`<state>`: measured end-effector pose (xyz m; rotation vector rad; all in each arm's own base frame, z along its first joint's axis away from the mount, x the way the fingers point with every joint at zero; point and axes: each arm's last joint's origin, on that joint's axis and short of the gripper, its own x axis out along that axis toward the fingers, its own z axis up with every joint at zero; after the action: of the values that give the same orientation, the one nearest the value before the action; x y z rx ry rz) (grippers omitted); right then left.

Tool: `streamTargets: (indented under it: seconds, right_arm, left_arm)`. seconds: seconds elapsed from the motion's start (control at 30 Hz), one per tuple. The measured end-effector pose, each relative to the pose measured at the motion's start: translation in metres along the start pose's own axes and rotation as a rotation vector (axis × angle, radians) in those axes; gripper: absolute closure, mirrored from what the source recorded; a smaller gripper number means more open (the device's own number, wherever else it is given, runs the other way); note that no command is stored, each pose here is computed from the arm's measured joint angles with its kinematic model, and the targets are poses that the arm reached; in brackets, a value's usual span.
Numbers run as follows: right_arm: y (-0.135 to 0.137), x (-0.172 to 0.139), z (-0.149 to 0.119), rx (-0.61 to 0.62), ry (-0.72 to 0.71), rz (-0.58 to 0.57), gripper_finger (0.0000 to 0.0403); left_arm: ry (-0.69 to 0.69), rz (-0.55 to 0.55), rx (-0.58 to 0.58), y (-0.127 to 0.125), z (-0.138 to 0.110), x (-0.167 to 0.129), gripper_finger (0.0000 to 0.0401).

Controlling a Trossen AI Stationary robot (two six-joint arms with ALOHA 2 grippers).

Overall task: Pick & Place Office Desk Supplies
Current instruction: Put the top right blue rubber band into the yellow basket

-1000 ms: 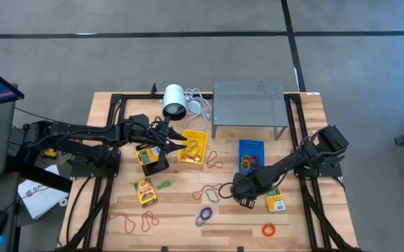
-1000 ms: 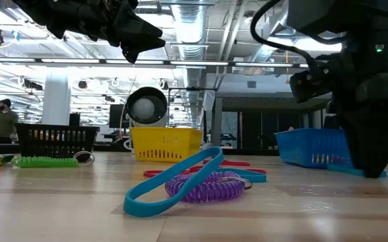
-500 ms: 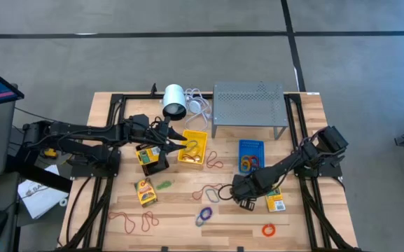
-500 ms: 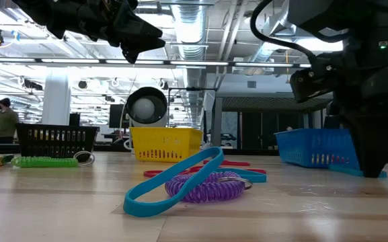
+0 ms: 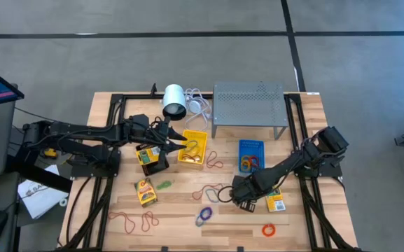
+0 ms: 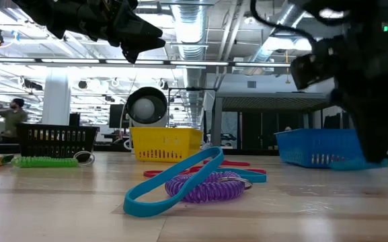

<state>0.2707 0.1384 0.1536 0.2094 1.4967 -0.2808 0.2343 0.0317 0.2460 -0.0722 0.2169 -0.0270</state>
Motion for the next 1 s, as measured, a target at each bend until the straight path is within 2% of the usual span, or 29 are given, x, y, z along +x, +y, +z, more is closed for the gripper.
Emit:
streamTargets:
  seconds: [0.3, 0.57, 0.83, 1.0]
  right_arm:
    - [0.023, -0.036, 0.012, -0.043, -0.083, 0.075, 0.0403]
    - [0.031, -0.077, 0.025, -0.089, -0.204, 0.026, 0.0403]
    - [0.017, -0.097, 0.042, -0.106, -0.272, -0.054, 0.0403]
    - [-0.007, -0.118, 0.050, -0.038, -0.344, -0.058, 0.0403]
  left_arm:
    - [-0.004, 0.000, 0.001, 0.000, 0.000, 0.000, 0.0261]
    - [-0.005, 0.000, -0.003, 0.000, 0.000, 0.000, 0.0261]
    - [-0.011, -0.001, -0.023, 0.000, 0.001, 0.000, 0.0261]
    - [-0.012, -0.001, -0.024, 0.000, 0.001, 0.000, 0.0261]
